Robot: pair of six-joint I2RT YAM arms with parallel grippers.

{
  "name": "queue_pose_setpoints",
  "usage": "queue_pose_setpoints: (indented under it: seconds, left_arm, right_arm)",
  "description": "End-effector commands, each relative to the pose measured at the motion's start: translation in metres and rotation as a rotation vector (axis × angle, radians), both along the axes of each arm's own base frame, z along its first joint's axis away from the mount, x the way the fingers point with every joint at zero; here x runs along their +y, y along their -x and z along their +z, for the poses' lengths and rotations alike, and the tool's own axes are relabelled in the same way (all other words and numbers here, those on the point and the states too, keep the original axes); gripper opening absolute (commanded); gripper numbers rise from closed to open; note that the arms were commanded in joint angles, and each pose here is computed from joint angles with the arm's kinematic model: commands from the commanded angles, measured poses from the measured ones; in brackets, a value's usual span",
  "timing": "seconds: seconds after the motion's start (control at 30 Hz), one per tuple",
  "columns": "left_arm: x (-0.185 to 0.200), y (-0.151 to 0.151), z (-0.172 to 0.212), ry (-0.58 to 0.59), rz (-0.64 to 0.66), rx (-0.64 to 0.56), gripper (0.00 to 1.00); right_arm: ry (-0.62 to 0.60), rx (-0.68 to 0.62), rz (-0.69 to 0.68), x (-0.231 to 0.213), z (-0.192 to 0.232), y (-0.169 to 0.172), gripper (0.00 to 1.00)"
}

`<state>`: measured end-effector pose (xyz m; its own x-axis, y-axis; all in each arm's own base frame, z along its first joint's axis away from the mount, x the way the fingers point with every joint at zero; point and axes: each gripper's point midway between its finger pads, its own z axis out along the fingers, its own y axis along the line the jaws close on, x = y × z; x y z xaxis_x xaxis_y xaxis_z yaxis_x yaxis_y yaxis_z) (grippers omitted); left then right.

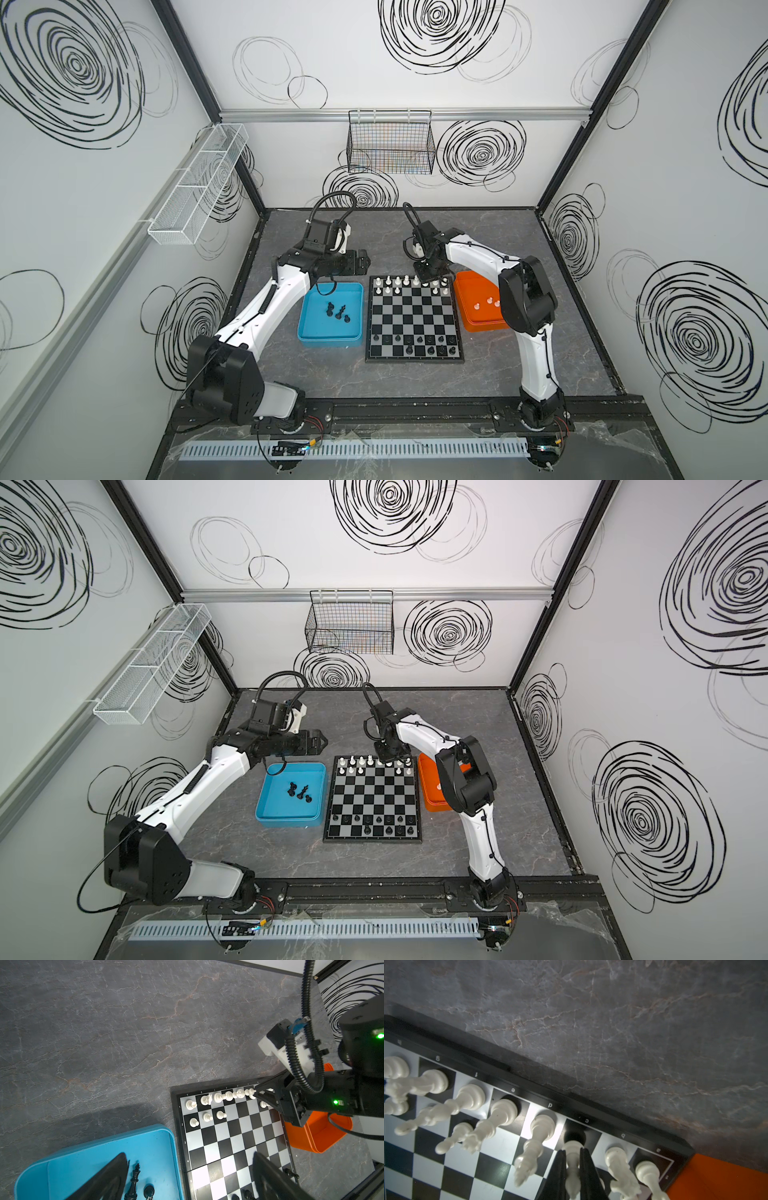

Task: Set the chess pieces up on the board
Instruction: 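Lower the white pawn onto the board and open the right gripper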

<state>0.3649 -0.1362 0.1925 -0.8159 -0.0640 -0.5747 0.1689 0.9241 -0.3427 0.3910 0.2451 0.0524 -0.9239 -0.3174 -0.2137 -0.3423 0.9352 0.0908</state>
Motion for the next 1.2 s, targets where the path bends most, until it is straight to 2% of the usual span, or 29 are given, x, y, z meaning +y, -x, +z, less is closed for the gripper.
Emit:
queue_pose_setpoints:
  seconds: [0.0, 1.0, 1.17]
  left_arm:
    - [0.0002, -0.0059, -0.0009, 0.016, 0.005, -0.01, 0.96]
    - [-0.0036, -0.0111, -0.0041, 0.027, 0.003, -0.002, 0.96]
    - [-0.0033, -0.0111, -0.0034, 0.03, 0.005, -0.002, 0.96]
  right_arm:
    - [0.025, 0.011, -0.003, -0.0025, -0.0089, 0.002, 0.13]
    - [0.044, 0.001, -0.01, -0.0076, -0.0133, -0.0035, 0.15]
    - [0.042, -0.006, -0.011, -0.0074, -0.01, -0.0045, 0.2]
